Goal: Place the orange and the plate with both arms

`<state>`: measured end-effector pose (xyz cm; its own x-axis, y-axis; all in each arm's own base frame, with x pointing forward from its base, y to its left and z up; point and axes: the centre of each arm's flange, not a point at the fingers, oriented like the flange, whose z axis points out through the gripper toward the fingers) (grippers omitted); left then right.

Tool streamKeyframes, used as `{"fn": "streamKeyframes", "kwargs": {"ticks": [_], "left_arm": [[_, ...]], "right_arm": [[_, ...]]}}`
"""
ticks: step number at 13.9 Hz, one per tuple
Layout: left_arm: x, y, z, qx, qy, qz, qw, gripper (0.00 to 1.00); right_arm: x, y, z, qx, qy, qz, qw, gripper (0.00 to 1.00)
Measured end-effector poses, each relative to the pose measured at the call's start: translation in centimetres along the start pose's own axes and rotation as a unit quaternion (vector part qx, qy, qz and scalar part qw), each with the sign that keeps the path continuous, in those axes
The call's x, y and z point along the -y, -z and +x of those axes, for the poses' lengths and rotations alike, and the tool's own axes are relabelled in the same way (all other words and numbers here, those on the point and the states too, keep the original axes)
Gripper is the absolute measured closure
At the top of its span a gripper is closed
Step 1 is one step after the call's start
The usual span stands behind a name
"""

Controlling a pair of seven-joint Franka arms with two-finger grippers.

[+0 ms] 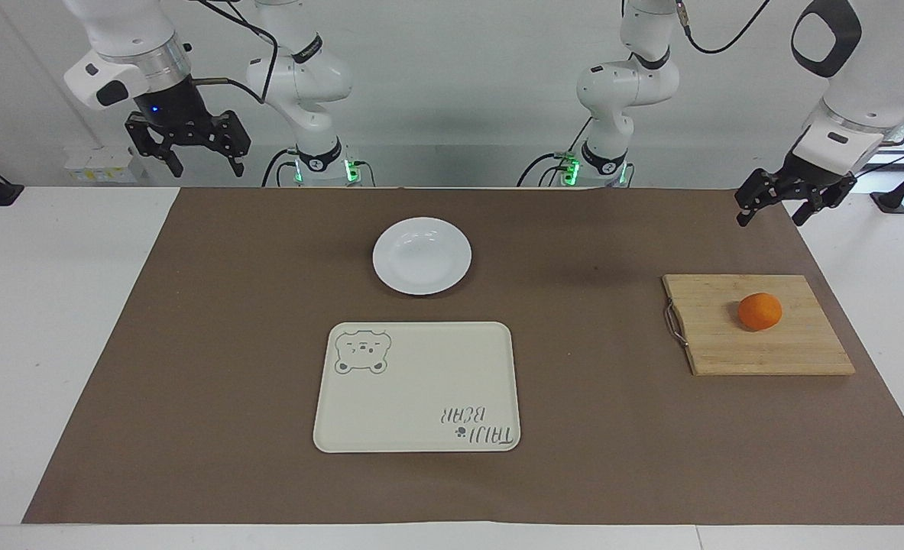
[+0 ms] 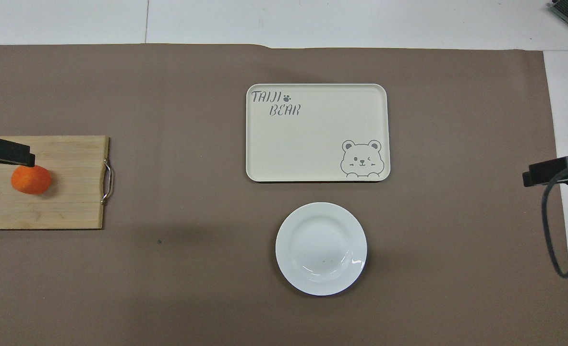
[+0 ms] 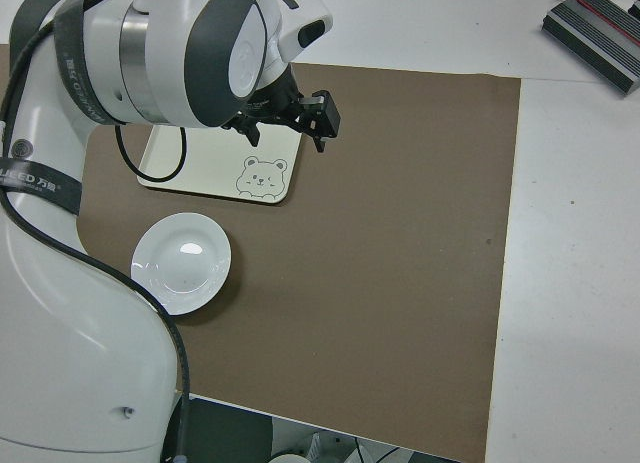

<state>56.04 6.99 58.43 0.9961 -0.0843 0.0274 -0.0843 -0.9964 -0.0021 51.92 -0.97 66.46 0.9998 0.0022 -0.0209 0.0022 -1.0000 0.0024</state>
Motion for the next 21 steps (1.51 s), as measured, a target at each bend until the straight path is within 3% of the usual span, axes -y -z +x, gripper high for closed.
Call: {"fn": "streamKeyframes", "kwargs": {"ticks": [10, 21], "left_arm": [[5.1, -7.4, 0.0, -0.004, -0.066, 0.002, 0.998, 0.00], [9.1, -16.3, 0.6, -0.002, -0.044, -0.009, 0.999, 0.00]], "right_arm": [[0.0, 0.0, 0.0, 0.000, 0.000, 0.000, 1.000, 0.00], [0.0, 0.0, 0.0, 0.000, 0.000, 0.000, 1.000, 0.00]]}}
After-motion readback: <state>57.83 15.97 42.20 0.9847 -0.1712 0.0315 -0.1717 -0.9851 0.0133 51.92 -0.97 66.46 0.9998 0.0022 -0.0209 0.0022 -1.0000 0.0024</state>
